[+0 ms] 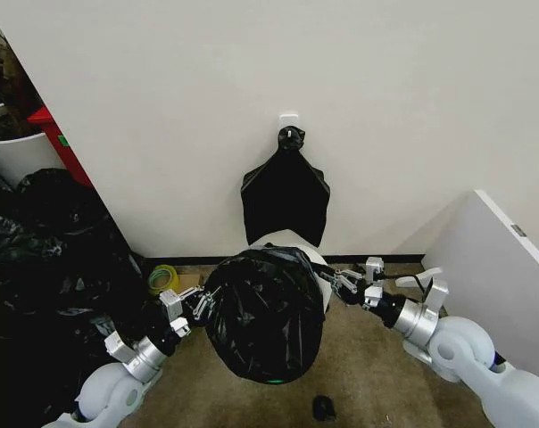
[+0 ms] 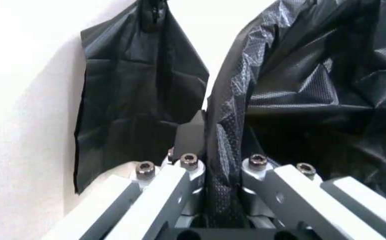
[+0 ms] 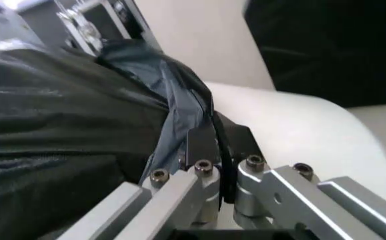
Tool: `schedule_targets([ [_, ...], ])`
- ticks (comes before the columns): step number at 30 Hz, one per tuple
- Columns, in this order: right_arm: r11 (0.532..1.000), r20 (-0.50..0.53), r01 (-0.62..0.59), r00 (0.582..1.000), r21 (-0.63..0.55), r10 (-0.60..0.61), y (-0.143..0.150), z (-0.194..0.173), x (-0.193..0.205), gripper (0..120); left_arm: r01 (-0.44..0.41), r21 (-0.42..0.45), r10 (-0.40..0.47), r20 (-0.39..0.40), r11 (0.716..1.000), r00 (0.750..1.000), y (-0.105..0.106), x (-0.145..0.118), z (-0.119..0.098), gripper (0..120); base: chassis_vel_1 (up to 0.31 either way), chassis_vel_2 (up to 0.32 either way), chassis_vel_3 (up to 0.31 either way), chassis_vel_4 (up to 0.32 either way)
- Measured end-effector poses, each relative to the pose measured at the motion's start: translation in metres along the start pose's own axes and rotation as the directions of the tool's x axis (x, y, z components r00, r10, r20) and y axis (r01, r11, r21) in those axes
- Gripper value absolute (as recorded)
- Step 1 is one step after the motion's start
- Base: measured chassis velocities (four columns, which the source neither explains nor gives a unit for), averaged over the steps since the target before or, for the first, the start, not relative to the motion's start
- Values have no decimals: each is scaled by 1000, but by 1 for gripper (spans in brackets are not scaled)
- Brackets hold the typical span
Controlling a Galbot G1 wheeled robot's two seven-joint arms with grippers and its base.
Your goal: Place the garbage bag over the trash bin.
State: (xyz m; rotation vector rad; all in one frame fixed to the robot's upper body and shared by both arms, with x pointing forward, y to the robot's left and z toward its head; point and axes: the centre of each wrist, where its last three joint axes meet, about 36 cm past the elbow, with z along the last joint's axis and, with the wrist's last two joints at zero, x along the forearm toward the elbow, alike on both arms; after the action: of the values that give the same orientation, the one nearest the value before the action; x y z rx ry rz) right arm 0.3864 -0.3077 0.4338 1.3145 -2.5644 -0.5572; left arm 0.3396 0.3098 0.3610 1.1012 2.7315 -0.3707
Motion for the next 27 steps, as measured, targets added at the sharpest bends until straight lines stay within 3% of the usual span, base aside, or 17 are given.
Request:
schedule_targets([
  [6,993,-47,-113,992,33,114,-10,8,8,0,-11,-12,11,0,1000,1000,-2,-2,0,3,0,0,0,0],
  [12,991,-44,-126,991,47,128,-9,8,9,0,-5,-11,5,5,1000,1000,-4,-3,0,3,0,0,0,0],
  [18,985,-16,-161,987,63,163,-6,6,8,18,30,2,-30,2,1000,1000,-8,-5,-1,3,0,0,0,0],
  [20,972,9,-227,974,66,227,-5,1,10,26,79,15,-79,-7,997,997,-12,-9,-3,3,0,0,0,0],
  [23,910,29,-410,912,66,409,8,-11,10,41,225,42,-223,-52,973,973,-20,-17,-8,3,0,0,0,0],
  [25,901,27,-429,903,64,429,11,-13,10,43,247,45,-244,-61,968,968,-21,-19,-9,3,0,0,0,0],
  [27,864,29,-499,867,69,498,26,-21,10,54,338,63,-330,-107,939,938,-27,-27,-15,3,0,0,0,0],
])
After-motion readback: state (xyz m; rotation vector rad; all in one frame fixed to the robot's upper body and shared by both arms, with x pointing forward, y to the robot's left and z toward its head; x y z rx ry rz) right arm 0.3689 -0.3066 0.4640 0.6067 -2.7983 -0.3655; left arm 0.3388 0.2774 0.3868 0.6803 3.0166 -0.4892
